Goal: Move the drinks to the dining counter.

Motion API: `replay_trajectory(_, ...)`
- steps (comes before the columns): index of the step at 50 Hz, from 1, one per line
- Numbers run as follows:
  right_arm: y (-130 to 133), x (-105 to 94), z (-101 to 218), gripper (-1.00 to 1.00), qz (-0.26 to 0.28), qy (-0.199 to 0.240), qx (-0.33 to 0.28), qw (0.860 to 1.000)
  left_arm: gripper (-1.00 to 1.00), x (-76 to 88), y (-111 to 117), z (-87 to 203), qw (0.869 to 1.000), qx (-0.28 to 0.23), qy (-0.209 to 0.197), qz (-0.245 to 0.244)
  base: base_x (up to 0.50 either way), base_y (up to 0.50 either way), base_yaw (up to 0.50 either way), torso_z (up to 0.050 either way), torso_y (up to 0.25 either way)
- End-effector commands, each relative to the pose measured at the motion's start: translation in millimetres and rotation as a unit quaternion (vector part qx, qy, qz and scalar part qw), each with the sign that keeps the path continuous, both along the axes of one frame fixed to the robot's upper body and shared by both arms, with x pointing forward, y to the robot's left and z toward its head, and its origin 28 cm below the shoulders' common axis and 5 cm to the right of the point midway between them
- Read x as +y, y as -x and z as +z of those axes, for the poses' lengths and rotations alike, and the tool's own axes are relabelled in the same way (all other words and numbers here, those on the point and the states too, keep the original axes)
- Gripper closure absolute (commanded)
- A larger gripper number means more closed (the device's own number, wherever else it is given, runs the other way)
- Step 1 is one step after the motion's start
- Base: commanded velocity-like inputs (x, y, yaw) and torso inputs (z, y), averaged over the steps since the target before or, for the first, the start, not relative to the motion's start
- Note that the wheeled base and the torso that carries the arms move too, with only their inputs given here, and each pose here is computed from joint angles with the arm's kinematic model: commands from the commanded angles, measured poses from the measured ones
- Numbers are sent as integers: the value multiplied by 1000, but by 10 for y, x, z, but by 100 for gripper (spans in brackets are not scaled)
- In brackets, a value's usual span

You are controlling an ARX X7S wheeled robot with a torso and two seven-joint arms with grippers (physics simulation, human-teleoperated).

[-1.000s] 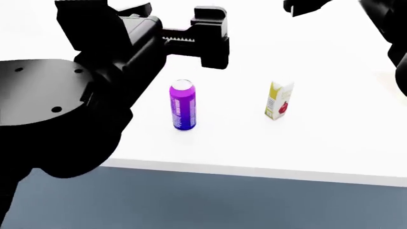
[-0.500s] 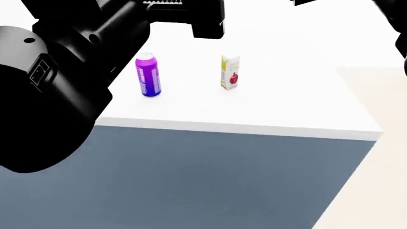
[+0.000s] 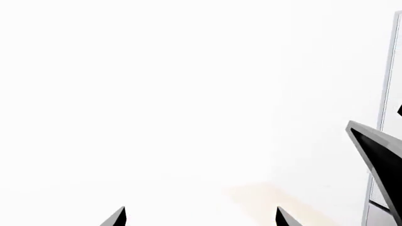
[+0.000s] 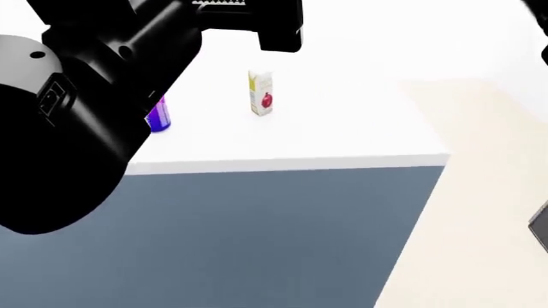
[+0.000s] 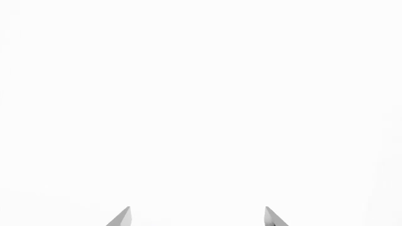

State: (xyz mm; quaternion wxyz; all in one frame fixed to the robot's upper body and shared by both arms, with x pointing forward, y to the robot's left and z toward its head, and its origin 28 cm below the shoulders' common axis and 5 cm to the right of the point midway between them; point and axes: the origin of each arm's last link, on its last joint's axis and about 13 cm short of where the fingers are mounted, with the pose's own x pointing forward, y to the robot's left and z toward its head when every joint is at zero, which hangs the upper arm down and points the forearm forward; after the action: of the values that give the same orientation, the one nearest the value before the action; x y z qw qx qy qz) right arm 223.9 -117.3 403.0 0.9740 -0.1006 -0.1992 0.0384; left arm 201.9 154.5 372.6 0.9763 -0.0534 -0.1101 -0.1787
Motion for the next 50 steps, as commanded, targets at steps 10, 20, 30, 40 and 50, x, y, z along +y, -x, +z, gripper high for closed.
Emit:
replay_trajectory(10, -2, 7, -2, -100, 7, -3, 0, 1000, -100, 5, 4, 11, 1000, -1, 2, 0, -6, -75, -500, 0, 0)
replay_trajectory(20, -4, 9, 1, -100, 7, -2, 0, 1000, -100, 11, 15, 27, 1000, -3, 4, 0, -10, -74, -500, 0, 0)
replay_trajectory(30, -7, 14, -1, -100, 7, -3, 2, 1000, -100, 20, 8, 41, 1000, -4, 5, 4, -15, -73, -500, 0, 0)
replay_trajectory(40, -3, 15, 2, -100, 7, -3, 2, 1000, -100, 21, 12, 44, 1000, -5, 6, 4, -19, -71, -500, 0, 0)
replay_trajectory(50, 2, 18, -4, -100, 7, -1, 3, 1000, -100, 21, 24, 46, 1000, -5, 6, 3, -23, -70, -500, 0, 0)
